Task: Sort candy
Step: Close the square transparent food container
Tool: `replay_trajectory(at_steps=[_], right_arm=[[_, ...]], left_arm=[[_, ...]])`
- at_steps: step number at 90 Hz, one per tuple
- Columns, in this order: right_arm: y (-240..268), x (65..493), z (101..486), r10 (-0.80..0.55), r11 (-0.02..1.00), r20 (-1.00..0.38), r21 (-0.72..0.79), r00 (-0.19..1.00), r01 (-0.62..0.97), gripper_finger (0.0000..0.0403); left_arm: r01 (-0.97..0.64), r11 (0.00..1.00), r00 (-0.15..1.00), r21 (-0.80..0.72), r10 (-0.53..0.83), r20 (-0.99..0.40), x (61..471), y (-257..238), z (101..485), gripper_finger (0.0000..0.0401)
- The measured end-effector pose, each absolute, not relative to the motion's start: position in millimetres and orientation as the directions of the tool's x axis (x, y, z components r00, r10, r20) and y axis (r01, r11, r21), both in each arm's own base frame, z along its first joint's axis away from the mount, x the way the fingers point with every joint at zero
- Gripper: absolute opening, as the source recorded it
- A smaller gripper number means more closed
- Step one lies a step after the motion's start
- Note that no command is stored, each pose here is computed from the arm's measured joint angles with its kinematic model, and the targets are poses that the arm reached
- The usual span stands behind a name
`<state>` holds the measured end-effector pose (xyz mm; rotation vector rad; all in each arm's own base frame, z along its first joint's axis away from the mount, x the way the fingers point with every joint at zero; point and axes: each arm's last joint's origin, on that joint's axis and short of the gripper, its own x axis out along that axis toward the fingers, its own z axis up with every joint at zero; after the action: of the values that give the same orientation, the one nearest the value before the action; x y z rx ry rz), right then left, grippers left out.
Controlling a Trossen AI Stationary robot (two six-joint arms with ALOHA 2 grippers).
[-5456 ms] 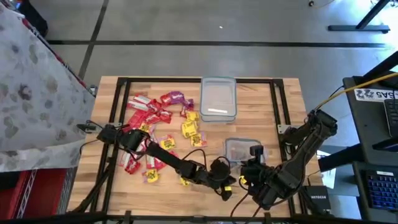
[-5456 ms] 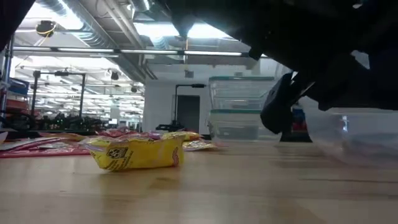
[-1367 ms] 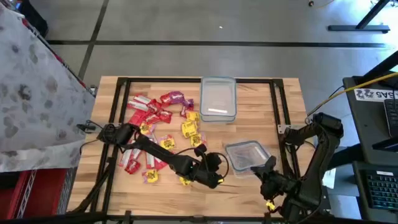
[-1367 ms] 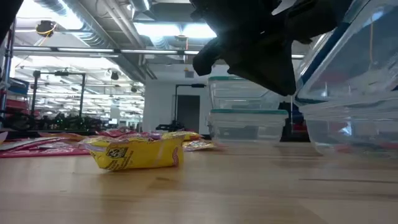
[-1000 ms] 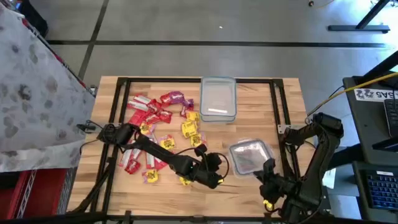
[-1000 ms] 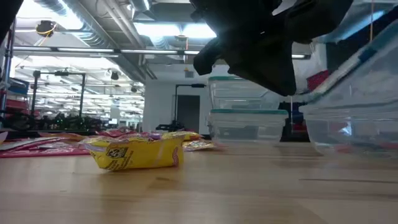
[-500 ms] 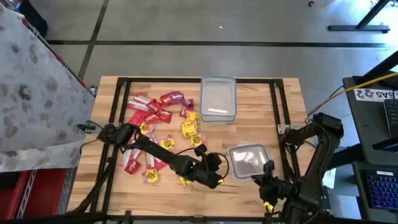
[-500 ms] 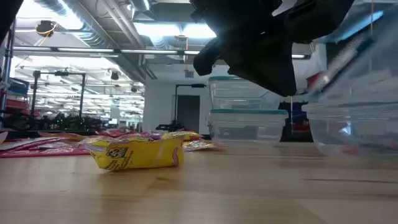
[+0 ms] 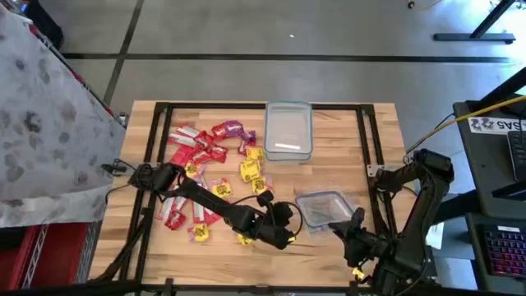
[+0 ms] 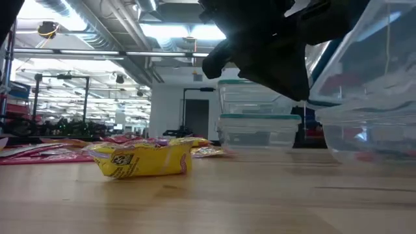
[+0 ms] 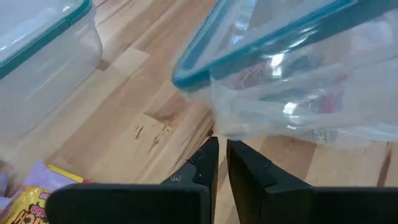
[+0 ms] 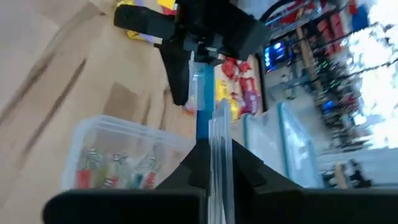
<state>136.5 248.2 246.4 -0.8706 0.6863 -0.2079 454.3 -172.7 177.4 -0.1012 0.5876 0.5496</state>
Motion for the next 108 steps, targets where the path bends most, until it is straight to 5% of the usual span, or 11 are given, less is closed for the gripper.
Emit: replay_trajectory(at_steps=[42, 71, 108], right_arm=[[238.5, 133.1, 250.6, -0.487, 0.506, -0.401, -0.854, 0.776, -0.124, 0.0001], [241.6, 133.7, 246.2, -0.485, 0.540, -0.443, -0.830, 0.754, -0.140, 0.0001], [253.2, 139.0, 221.8, -0.520, 0.454, -0.404, -0.877, 0.753, -0.157, 0.0001]], left_arm=[[-0.522, 0.850, 0.693, 0.065, 0.468, -0.549, 454.2, -172.6, 177.5, 0.0017], [-0.524, 0.849, 0.692, 0.066, 0.470, -0.547, 454.2, -172.5, 177.5, 0.0017], [-0.522, 0.850, 0.692, 0.070, 0.470, -0.547, 454.2, -172.5, 177.5, 0.0017]])
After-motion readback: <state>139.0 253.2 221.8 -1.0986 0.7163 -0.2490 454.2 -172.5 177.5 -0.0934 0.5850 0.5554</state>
